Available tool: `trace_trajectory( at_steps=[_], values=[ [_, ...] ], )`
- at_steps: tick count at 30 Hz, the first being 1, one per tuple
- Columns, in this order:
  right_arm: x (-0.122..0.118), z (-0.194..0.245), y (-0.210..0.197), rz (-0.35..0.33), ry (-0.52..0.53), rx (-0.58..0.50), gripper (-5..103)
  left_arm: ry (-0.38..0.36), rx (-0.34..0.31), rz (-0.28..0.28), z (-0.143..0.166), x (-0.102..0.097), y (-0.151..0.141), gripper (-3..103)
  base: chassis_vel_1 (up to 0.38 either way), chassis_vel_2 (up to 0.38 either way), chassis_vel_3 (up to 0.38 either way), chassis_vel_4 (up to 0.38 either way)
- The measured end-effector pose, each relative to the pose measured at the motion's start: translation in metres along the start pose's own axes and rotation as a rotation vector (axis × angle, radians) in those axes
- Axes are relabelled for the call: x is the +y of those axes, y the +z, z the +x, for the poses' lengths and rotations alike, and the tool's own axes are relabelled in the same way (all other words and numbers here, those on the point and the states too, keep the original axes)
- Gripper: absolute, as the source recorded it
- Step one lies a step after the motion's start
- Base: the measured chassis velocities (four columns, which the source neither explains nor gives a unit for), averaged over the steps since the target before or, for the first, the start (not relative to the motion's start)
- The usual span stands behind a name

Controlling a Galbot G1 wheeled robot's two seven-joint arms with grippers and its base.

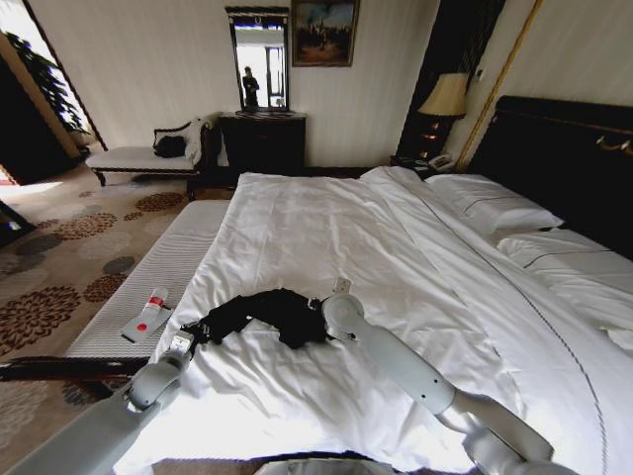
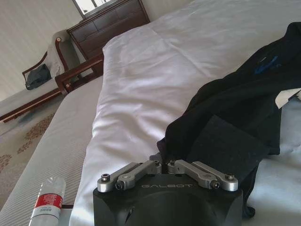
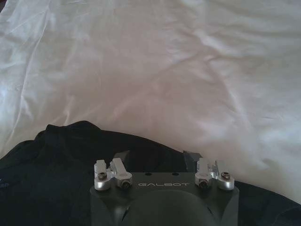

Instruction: Fold the clothes on the bed.

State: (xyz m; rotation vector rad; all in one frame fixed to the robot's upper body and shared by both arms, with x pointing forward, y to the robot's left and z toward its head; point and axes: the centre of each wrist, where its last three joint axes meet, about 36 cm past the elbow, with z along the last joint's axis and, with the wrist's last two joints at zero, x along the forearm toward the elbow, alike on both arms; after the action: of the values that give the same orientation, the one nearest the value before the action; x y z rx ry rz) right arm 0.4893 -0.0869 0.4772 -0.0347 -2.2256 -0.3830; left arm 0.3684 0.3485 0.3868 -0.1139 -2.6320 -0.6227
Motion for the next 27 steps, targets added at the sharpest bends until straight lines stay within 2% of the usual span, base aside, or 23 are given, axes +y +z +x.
trace_trajectory(
  at_steps=[1, 5, 7, 11, 14, 16, 17, 20, 22, 26, 27],
  values=[
    [0.000, 0.000, 0.000, 0.000, 0.000, 0.000, 61, 0.000, 0.000, 0.000, 0.000, 0.000, 0.000, 0, 0.000, 0.000, 0.000, 0.000],
    [-0.005, 0.002, 0.004, 0.011, 0.012, 0.003, 84, 0.001, -0.001, -0.002, 0.000, -0.001, 0.000, 0, 0.000, 0.000, 0.000, 0.000],
    [-0.006, 0.002, 0.005, 0.012, 0.012, 0.004, 84, 0.002, -0.001, -0.002, -0.001, -0.001, 0.000, 0, 0.000, 0.000, 0.000, 0.000],
    [-0.006, 0.004, 0.008, 0.013, 0.008, 0.009, 65, 0.001, -0.001, -0.004, -0.002, -0.002, 0.000, 0, 0.000, 0.000, 0.000, 0.000],
    [-0.006, 0.005, 0.009, 0.014, 0.005, 0.011, 59, -0.001, -0.001, -0.005, -0.002, -0.002, 0.001, 0, 0.000, 0.000, 0.000, 0.000],
    [-0.006, 0.004, 0.009, 0.014, 0.005, 0.011, 48, -0.003, -0.001, -0.005, -0.003, -0.002, 0.001, 0, 0.000, 0.000, 0.000, 0.000],
    [-0.006, 0.004, 0.009, 0.014, 0.005, 0.011, 48, -0.003, -0.001, -0.005, -0.003, -0.002, 0.001, 0, 0.000, 0.000, 0.000, 0.000],
    [-0.005, 0.004, 0.010, 0.014, 0.003, 0.012, 32, -0.006, -0.001, -0.003, -0.003, -0.001, 0.001, 0, 0.000, 0.000, 0.000, 0.000],
    [-0.005, 0.003, 0.010, 0.015, 0.003, 0.012, 32, -0.006, -0.001, -0.003, -0.003, -0.001, 0.001, 0, 0.000, 0.000, 0.000, 0.000],
    [-0.006, -0.001, 0.010, 0.021, 0.012, 0.000, 10, -0.010, -0.003, 0.000, -0.003, -0.001, 0.001, 0, 0.000, 0.000, 0.000, 0.000],
    [-0.006, -0.001, 0.010, 0.021, 0.012, 0.000, 10, -0.010, -0.003, 0.000, -0.003, -0.001, 0.001, 0, 0.000, 0.000, 0.000, 0.000]
  ],
)
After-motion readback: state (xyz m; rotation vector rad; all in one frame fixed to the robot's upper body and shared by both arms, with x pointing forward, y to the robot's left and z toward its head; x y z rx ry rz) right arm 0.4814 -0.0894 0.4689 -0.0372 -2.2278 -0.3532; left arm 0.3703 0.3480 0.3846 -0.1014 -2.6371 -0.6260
